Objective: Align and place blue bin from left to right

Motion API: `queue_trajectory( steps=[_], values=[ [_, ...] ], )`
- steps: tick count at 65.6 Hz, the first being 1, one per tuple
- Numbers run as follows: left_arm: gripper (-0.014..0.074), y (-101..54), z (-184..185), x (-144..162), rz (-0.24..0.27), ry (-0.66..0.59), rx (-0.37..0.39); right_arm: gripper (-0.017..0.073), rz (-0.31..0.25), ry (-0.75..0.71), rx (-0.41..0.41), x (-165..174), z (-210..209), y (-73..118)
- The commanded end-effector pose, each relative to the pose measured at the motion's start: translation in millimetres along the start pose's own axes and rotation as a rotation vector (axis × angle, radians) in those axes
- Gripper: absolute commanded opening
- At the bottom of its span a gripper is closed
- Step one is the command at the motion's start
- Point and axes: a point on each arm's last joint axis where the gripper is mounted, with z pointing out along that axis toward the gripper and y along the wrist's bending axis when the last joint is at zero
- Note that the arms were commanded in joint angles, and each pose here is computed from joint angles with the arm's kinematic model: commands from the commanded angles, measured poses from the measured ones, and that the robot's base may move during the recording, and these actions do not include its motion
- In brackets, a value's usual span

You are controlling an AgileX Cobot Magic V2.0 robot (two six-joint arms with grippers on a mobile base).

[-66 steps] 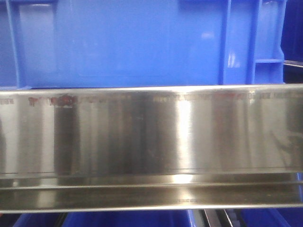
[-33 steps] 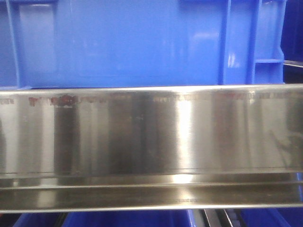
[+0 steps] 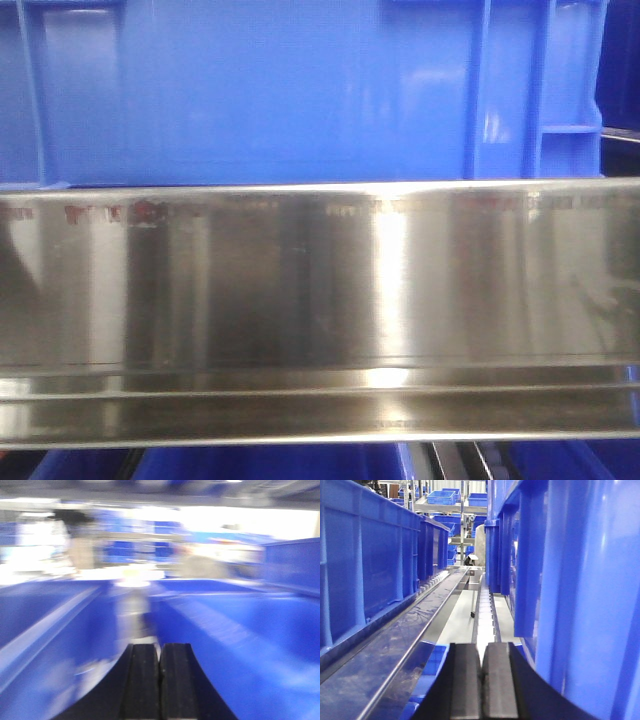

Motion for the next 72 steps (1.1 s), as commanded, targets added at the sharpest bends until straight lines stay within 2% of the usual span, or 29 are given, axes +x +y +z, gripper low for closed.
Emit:
queue_trajectory(
  steps=[1,8,15,19,31,38,42,46,72],
  values=[
    [-0.0111,3.7,-9,17,-0.002,-0.017,-0.048,-0.0166,-0.002,-0.018,0.008,-1,0,-0.5],
    [-0.0111,3.8,-22,44,-0.003,0.004,-0.049,-0.0166,-0.002,-0.018,0.008,-1,0,-0.5],
    [-0.0111,3.6,-32,66,0.034,0.02,-0.043,-0.0166,-0.002,-0.018,0.008,-1,0,-0.5],
    [-0.0111,3.6,-37,77,0.038,0.015,-0.041,-0.0166,-0.002,-0.018,0.008,-1,0,-0.5],
    [-0.0111,4.6,-35,107,0.038,0.088,-0.042,-0.0166,-0.002,-0.018,0.008,-1,0,-0.5],
    [-0.0111,5.6,-33,118,0.041,0.055,-0.048,-0.0166,-0.002,-0.018,0.008,-1,0,-0.5],
    [-0.0111,5.9,-33,113,0.043,-0.007,-0.052,-0.0166,-0.002,-0.018,0.008,-1,0,-0.5],
    [-0.0111,5.7,-33,117,0.039,0.032,-0.049,-0.0166,-0.002,-0.018,0.008,-1,0,-0.5],
    [-0.0111,5.7,-33,117,0.039,0.038,-0.049,-0.0166,-0.002,-0.018,0.008,-1,0,-0.5]
  ],
)
